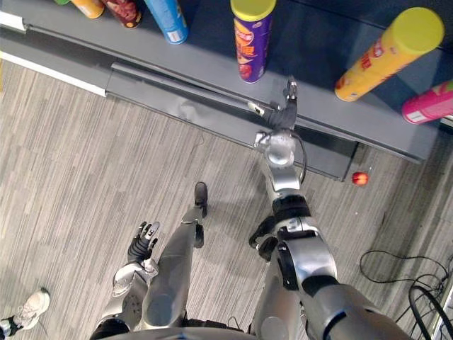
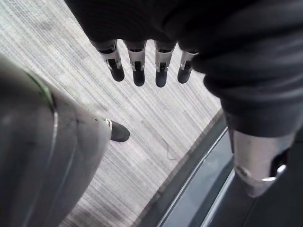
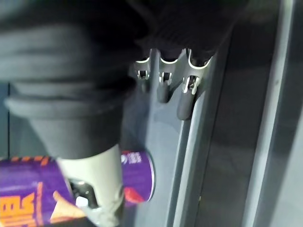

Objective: Put the gum and the chips on the shelf.

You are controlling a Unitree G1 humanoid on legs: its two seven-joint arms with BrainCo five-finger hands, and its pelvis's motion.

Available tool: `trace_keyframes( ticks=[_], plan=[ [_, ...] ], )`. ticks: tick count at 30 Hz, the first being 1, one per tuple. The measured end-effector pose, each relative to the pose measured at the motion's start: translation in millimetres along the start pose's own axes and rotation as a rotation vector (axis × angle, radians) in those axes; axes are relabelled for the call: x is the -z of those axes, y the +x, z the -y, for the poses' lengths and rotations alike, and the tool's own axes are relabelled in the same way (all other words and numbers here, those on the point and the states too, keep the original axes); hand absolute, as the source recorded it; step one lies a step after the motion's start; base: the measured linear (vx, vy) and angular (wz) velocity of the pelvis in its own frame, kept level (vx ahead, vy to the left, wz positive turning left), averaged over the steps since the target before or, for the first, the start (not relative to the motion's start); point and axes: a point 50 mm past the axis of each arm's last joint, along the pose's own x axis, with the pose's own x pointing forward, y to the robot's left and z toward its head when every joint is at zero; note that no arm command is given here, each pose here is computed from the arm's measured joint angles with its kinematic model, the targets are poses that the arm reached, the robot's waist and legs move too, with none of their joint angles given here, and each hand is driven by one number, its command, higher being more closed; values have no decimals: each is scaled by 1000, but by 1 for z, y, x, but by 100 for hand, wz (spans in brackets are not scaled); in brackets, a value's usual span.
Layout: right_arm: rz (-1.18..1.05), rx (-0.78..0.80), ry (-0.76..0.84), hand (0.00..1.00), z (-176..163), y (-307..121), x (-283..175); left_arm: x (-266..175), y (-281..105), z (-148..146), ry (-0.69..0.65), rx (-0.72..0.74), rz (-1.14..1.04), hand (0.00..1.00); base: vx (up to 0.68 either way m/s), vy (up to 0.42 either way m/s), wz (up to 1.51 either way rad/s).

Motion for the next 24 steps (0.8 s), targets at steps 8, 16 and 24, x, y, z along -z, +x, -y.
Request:
trace_keyframes(
  ticks=[8, 16, 24],
  plan=[
    [-298, -96, -53, 0, 10, -74, 92, 21, 0, -33, 164, -69, -135, 0, 61, -57, -14],
    [-566, -152, -106, 0, 53, -160, 153, 48, -15, -71, 241, -181, -317, 0, 86, 28, -23],
    [-852, -174, -157, 0, 91, -247, 193, 75, -42, -96, 246, -251, -441, 0, 98, 38, -17]
  ],
)
